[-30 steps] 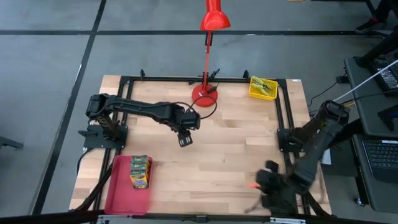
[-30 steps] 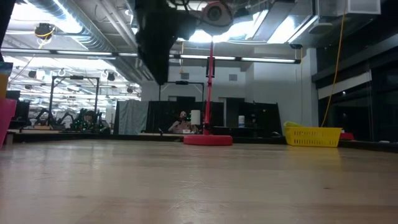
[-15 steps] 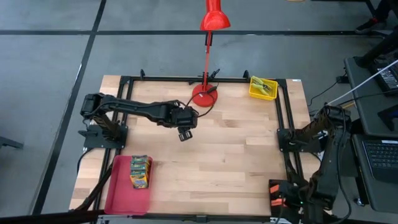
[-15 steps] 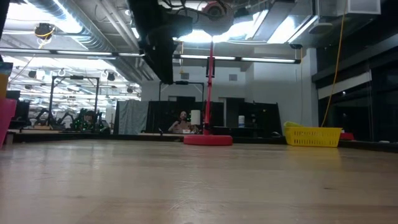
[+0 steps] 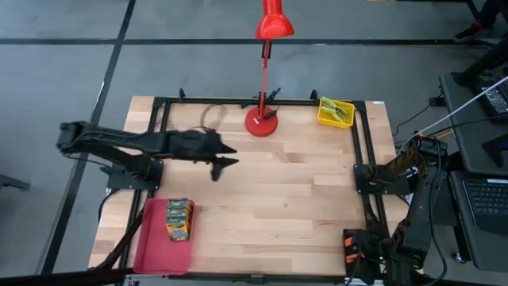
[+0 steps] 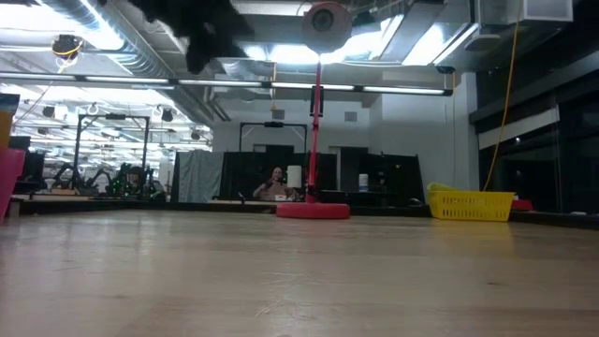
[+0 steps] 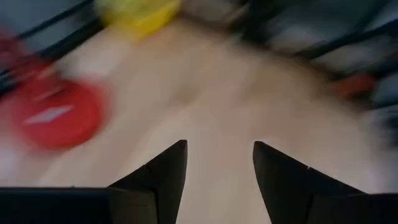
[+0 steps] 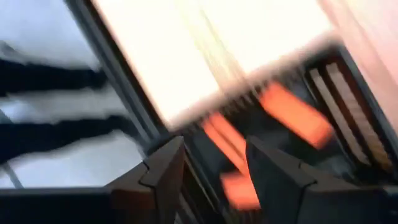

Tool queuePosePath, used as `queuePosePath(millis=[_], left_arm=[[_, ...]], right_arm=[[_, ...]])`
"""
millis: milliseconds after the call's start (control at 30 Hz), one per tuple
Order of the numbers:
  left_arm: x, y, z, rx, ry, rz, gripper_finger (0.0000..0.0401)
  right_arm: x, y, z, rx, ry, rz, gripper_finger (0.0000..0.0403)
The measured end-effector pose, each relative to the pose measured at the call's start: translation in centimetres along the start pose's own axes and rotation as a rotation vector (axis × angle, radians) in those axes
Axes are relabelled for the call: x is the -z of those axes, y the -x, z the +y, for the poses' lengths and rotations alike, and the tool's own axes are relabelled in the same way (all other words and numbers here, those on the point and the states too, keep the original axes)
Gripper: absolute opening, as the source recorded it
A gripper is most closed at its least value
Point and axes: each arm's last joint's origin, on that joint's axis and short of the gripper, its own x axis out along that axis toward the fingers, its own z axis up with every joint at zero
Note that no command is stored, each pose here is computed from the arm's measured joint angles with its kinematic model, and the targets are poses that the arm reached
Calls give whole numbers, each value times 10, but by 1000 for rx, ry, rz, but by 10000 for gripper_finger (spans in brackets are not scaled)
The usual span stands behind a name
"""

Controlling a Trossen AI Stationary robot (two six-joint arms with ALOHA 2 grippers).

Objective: Pick & Place School Supplies
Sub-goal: Return to Home Position

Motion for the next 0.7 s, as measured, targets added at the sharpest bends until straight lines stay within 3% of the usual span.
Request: queuePosePath(millis=[100,233,333,500,567,700], left_arm=[[9,23,11,223,78,-167,179],[20,33,30,303,157,-278,174],[8,37,33,363,110,-358,169],[-21,60,40,375,-21,-508,162],[-25,78,47,337,-58,-574,158],[-15,108,60,246,-113,-574,150]], right_arm=[[-10,-4,6,-82,-20,-167,179],[-43,-21,0,-89,-68,-392,180],[-69,-28,-12,-96,-151,-548,180],[-107,-3,-27,-151,-239,-834,180],[-114,12,-31,-167,-223,-880,180],[-123,38,-36,-204,-188,-903,180]])
